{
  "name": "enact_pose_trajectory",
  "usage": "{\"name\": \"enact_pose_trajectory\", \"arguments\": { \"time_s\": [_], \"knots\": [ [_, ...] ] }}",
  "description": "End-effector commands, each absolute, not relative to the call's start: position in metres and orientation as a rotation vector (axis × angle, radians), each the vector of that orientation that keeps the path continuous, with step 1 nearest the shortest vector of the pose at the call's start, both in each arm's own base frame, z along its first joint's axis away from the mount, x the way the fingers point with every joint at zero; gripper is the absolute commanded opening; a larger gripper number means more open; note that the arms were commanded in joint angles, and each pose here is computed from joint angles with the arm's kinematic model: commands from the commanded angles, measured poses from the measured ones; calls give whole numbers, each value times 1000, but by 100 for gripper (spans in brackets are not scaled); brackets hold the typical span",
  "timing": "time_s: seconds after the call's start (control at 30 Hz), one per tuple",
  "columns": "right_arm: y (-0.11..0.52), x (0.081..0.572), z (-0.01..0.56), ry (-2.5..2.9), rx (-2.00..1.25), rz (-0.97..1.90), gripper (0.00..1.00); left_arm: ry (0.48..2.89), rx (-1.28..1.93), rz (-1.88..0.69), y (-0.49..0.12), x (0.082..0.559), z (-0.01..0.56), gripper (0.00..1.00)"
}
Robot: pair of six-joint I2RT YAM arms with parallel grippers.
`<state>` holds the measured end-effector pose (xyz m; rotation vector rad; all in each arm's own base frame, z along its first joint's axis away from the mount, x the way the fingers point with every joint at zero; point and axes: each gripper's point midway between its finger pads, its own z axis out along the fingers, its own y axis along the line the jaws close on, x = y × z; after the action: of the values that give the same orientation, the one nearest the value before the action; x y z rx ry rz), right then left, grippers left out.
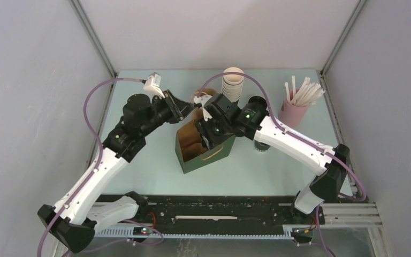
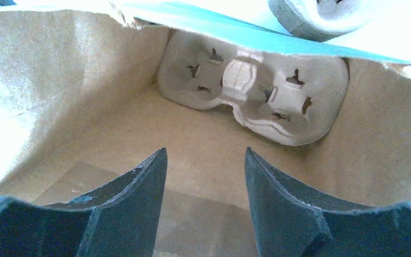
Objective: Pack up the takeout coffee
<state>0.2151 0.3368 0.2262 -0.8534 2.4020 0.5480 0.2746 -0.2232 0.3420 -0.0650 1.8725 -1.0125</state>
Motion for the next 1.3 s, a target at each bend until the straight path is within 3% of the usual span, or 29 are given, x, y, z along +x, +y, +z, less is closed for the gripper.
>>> {"name": "enact_pose_trajectory", "arguments": {
  "time_s": [0.0, 0.1, 0.37, 0.53, 0.7, 0.83, 1.03, 1.27],
  "knots": [
    [334, 215, 243, 2363, -829, 560, 65, 1839, -112, -990, -217, 280, 359, 21],
    [334, 215, 253, 2337, -811, 579, 66, 1846, -68, -1041, -225, 274, 356, 23],
    [332, 221, 308, 2193, -688, 672, 74, 1930, 80, -1065, -234, 254, 329, 51],
    [323, 226, 335, 2137, -602, 709, 75, 1962, 135, -944, -220, 251, 313, 64],
    [298, 240, 369, 2049, -411, 690, 82, 1985, 155, -736, -196, 262, 306, 67],
    [255, 254, 379, 2024, 29, 709, 99, 1988, 167, -647, -187, 269, 311, 68],
    [246, 235, 339, 2136, 338, 884, 100, 1999, 174, -594, -184, 276, 311, 69],
    [268, 226, 314, 2209, 568, 861, 100, 1946, 183, -706, -194, 266, 340, 67]
  ]
}}
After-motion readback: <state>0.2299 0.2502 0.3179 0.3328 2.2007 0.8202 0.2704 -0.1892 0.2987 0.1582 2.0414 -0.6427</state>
